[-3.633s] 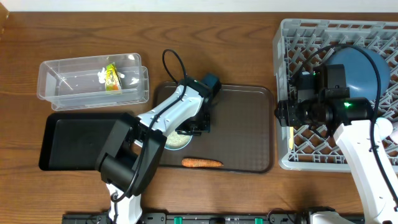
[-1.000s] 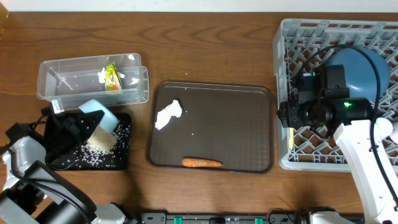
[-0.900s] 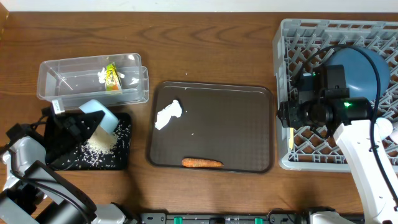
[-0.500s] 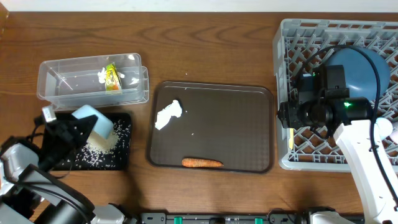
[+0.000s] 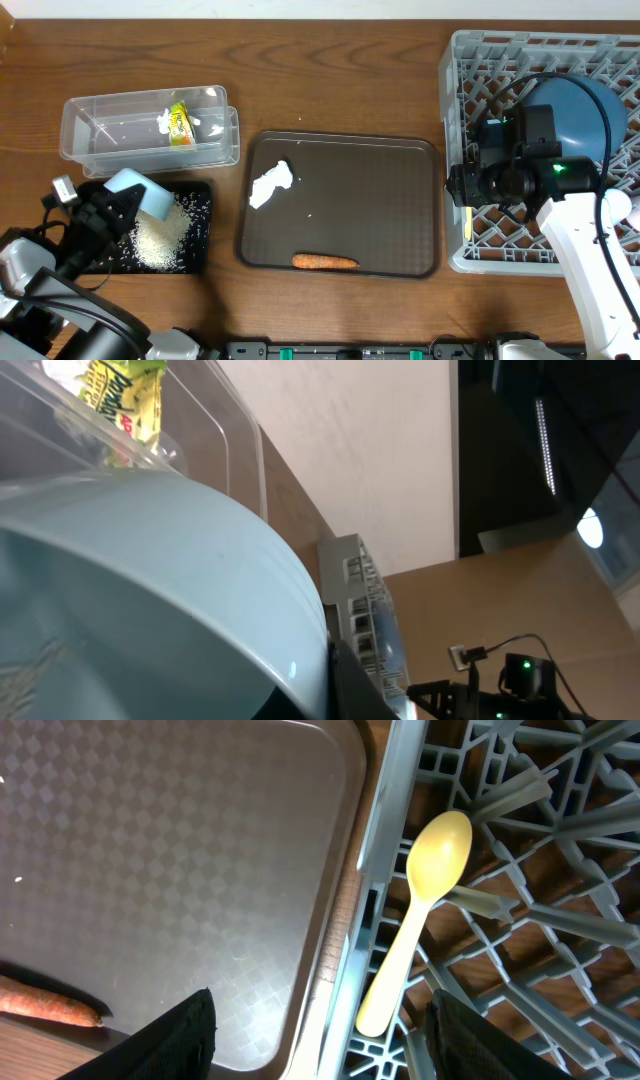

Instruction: Sort waste into correct bins and load items into the dishwasher rack

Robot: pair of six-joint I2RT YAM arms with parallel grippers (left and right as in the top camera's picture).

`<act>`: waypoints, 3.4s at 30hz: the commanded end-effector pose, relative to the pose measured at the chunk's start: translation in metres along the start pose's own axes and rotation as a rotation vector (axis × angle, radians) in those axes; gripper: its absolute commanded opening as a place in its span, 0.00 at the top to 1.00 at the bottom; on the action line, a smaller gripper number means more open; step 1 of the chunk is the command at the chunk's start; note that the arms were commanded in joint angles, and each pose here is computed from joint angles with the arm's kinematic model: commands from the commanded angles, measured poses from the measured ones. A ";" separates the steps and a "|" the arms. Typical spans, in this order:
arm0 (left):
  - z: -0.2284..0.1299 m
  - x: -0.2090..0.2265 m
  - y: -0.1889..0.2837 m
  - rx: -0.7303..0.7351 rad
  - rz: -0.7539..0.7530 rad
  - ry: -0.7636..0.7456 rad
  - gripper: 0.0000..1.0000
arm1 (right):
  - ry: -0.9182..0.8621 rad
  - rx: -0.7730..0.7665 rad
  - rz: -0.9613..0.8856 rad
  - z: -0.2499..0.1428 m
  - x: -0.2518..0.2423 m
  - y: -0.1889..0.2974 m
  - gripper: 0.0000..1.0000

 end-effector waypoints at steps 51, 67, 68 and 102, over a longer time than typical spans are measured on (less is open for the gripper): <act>-0.063 -0.059 -0.097 0.435 0.160 -0.215 0.94 | 0.007 0.036 -0.041 -0.004 -0.004 0.001 0.33; -0.189 -0.066 -0.227 0.627 0.445 -0.589 0.93 | -0.009 0.035 -0.041 -0.004 -0.004 0.001 0.31; -0.198 -0.063 -0.233 0.627 0.465 -0.614 0.92 | -0.012 0.035 -0.041 -0.004 -0.004 0.001 0.31; -0.184 -0.071 -0.185 0.525 0.680 -0.581 0.52 | 0.058 -0.121 0.204 0.025 0.038 0.000 0.16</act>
Point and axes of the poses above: each gripper's point midway between its finger pads, its own y axis back along the fingers, its own x axis along the line the jaws close on, z = x × y, the point moved 7 cm from there along y, back along the fingers, and after that the axes turned 10 degrees about y, right-handed, at the moved point
